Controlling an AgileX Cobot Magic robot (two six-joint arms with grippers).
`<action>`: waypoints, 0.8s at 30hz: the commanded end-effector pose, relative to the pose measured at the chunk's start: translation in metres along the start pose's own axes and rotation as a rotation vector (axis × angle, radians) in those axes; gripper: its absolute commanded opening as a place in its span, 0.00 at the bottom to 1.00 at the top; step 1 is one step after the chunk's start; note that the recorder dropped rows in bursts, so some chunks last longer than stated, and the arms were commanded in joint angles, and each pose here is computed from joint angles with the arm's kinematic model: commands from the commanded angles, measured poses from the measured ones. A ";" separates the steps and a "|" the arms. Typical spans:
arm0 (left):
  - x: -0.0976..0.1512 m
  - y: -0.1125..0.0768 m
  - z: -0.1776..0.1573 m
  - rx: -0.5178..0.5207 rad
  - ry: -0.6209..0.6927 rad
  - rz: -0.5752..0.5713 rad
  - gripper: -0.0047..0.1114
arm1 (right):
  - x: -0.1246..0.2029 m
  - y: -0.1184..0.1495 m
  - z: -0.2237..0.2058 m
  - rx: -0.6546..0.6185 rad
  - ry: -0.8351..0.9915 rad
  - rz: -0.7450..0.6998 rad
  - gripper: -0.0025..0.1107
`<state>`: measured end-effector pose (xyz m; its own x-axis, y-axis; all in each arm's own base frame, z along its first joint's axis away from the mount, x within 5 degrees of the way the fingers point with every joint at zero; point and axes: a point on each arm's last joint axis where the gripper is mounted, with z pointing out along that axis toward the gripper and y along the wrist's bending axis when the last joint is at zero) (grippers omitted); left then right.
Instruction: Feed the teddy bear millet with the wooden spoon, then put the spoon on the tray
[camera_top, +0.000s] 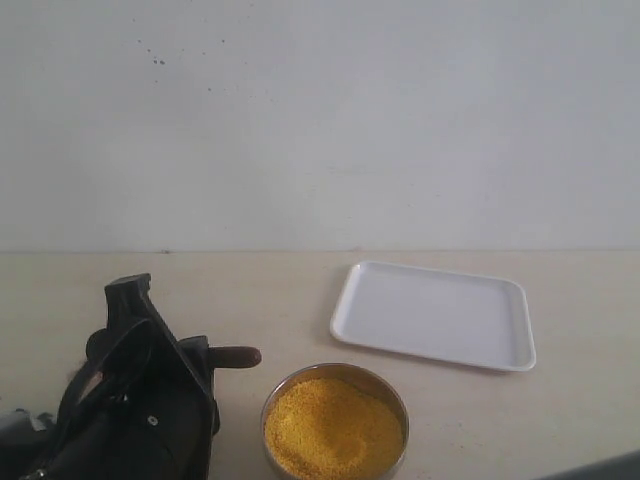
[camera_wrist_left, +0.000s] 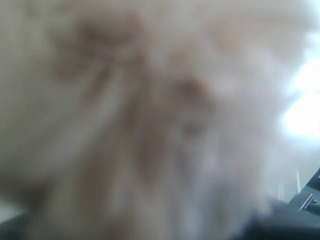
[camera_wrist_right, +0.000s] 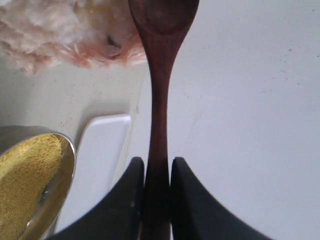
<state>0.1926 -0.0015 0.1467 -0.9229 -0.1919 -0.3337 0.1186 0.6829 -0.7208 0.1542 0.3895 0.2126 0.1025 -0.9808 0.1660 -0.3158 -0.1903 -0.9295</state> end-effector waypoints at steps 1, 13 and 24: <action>0.000 -0.001 0.000 0.022 -0.006 -0.003 0.07 | 0.005 -0.009 -0.004 0.020 -0.005 0.026 0.05; 0.000 -0.001 0.000 0.022 -0.006 -0.003 0.07 | 0.081 -0.057 -0.015 -0.306 0.119 0.531 0.05; 0.000 -0.001 0.000 0.022 -0.006 -0.003 0.07 | 0.138 -0.058 0.002 -0.524 0.197 0.434 0.05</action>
<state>0.1926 -0.0015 0.1467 -0.9229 -0.1919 -0.3337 0.1186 0.6829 -0.7208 0.1821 0.2724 0.2884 -0.3136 -0.9414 -0.1244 -0.6951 0.3168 -0.6453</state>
